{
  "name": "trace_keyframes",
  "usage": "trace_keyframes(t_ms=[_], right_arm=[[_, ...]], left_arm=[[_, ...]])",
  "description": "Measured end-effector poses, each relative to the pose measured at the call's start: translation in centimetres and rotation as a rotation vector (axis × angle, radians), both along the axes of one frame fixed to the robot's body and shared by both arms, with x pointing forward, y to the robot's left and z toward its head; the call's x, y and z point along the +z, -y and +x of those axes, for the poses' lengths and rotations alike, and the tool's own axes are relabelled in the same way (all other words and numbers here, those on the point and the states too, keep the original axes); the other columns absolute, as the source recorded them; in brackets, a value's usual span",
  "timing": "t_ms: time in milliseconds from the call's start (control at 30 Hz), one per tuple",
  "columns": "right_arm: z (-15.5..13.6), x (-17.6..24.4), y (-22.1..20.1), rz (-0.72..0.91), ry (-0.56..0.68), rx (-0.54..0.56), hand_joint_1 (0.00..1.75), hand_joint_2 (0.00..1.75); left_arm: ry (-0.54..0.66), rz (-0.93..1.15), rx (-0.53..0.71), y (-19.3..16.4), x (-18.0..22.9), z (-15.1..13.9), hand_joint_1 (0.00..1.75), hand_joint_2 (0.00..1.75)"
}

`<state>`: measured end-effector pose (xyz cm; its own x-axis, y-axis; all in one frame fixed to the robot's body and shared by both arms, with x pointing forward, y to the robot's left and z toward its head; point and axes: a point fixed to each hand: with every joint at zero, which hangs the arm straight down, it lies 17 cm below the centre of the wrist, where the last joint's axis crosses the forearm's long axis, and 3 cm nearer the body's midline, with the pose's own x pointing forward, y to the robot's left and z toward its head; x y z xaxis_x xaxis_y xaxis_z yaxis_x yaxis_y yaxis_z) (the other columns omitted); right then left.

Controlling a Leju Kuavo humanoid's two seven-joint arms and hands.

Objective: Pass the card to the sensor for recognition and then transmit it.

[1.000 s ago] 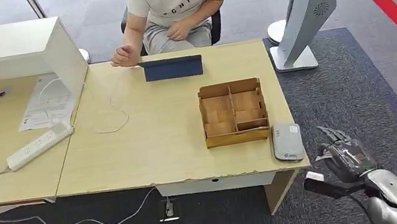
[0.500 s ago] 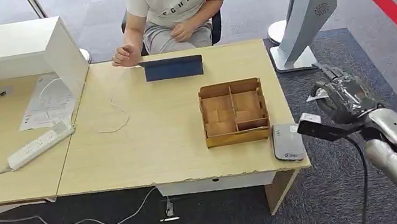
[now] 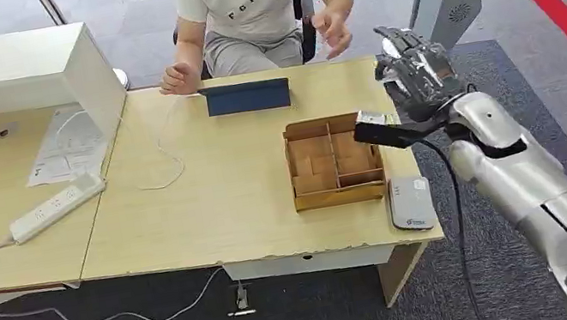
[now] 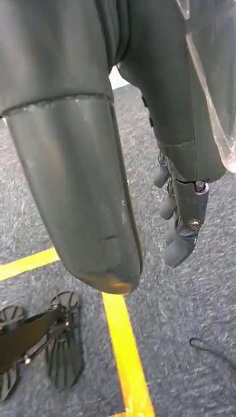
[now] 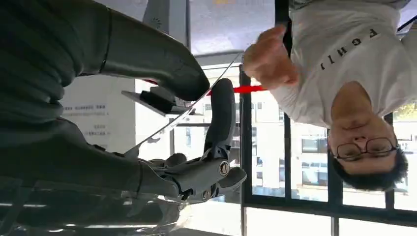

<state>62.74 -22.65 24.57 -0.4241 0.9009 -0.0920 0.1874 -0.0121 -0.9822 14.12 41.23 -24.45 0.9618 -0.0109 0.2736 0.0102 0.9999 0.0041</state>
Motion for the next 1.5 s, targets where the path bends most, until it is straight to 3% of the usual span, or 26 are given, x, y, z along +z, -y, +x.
trace_keyframes(t_ms=[467, 933, 967, 1000, 1500], right_arm=[[0.1, -1.6, -8.8, -0.052, -0.063, 0.046, 1.75, 1.75], [0.2, -3.4, -8.8, -0.100, -0.106, 0.008, 1.75, 1.75], [0.2, -3.6, -8.7, -0.103, -0.108, 0.004, 0.61, 1.75], [0.2, -3.7, -8.6, -0.105, -0.109, 0.000, 0.00, 0.00], [0.4, -2.8, -7.5, 0.029, -0.124, 0.032, 0.00, 0.00]], left_arm=[[-0.002, -0.020, 0.022, 1.0, -0.2, -0.2, 0.00, 0.00], [-0.028, -0.025, 0.055, 1.5, -0.6, -1.0, 0.00, 0.00], [-0.028, -0.026, 0.055, 1.5, -0.6, -1.0, 0.00, 0.00], [-0.027, -0.026, 0.055, 1.5, -0.6, -1.0, 0.00, 0.00], [-0.034, -0.026, 0.058, 1.6, -0.6, -1.1, 0.00, 0.00]])
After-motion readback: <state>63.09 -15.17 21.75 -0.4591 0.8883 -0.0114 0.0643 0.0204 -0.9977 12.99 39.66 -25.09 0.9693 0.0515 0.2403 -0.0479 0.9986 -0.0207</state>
